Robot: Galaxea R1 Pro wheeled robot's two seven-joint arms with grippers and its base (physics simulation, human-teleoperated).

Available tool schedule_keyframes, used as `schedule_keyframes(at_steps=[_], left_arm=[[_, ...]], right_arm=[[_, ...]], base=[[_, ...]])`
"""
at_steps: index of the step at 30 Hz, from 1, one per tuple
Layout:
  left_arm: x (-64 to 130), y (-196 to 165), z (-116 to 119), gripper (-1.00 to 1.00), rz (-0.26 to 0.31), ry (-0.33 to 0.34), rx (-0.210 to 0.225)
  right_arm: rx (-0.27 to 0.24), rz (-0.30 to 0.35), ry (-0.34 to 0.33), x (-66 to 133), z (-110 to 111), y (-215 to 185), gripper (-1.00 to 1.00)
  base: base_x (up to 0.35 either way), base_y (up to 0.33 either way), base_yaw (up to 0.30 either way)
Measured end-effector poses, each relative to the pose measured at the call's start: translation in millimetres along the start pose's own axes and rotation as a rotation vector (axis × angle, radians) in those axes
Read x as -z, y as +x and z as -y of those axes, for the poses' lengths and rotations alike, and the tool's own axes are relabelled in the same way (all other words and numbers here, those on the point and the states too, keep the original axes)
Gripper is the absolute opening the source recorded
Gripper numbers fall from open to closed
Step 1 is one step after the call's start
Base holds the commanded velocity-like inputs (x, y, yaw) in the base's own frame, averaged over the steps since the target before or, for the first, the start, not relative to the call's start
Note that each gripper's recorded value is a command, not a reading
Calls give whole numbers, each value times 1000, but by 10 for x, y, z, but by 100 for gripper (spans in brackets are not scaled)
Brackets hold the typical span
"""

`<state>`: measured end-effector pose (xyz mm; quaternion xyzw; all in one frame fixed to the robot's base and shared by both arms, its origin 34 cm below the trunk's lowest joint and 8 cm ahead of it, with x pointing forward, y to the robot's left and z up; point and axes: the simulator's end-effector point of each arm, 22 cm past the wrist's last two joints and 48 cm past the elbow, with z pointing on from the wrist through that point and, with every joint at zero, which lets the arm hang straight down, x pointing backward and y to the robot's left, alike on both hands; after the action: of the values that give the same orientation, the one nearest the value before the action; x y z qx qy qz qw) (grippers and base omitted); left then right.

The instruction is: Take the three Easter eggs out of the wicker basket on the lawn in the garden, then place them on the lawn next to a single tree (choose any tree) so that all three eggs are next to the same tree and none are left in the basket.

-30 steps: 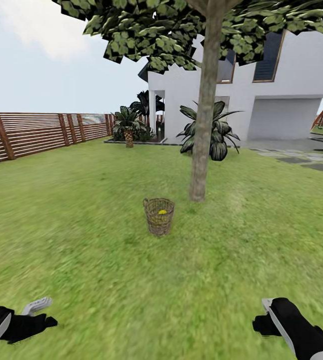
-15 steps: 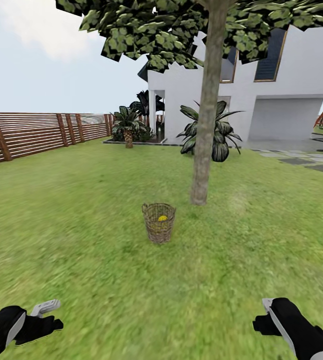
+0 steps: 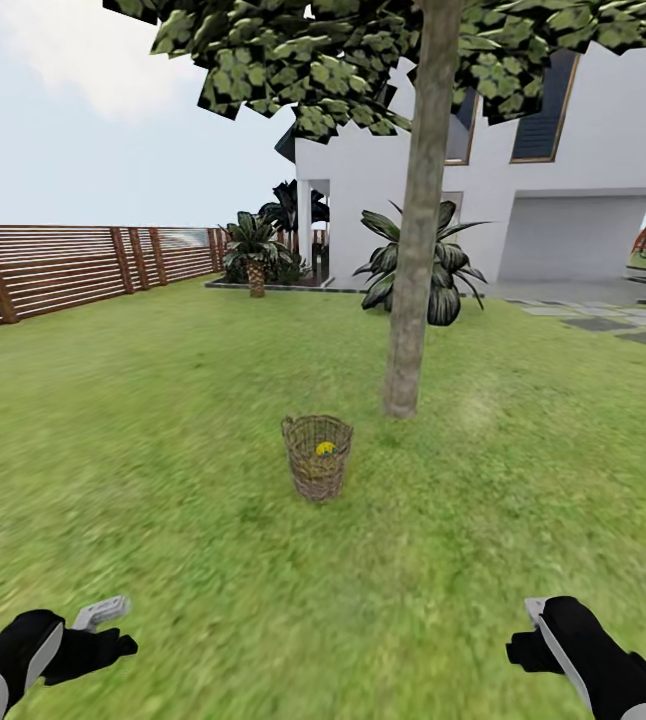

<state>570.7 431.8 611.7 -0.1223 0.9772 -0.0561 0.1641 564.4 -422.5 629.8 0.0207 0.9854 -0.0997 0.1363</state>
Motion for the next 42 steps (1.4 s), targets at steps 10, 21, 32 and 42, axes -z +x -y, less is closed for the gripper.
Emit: schedule_keyframes(at_steps=[10, 21, 32, 42], left_arm=[[-76, 67, 230, 100, -12, 27, -8], [-75, 70, 231, 100, -12, 29, -6], [-81, 71, 249, 100, -12, 30, -8], [-81, 71, 250, 100, -12, 30, -8]], right_arm=[[1, 0, 2, 3, 7, 0, 100], [0, 0, 3, 4, 15, -1, 100], [2, 0, 3, 4, 13, 1, 100], [1, -4, 2, -29, 6, 41, 100]], base=[[138, -296, 0], [227, -290, 0], [265, -243, 0], [298, -170, 0]])
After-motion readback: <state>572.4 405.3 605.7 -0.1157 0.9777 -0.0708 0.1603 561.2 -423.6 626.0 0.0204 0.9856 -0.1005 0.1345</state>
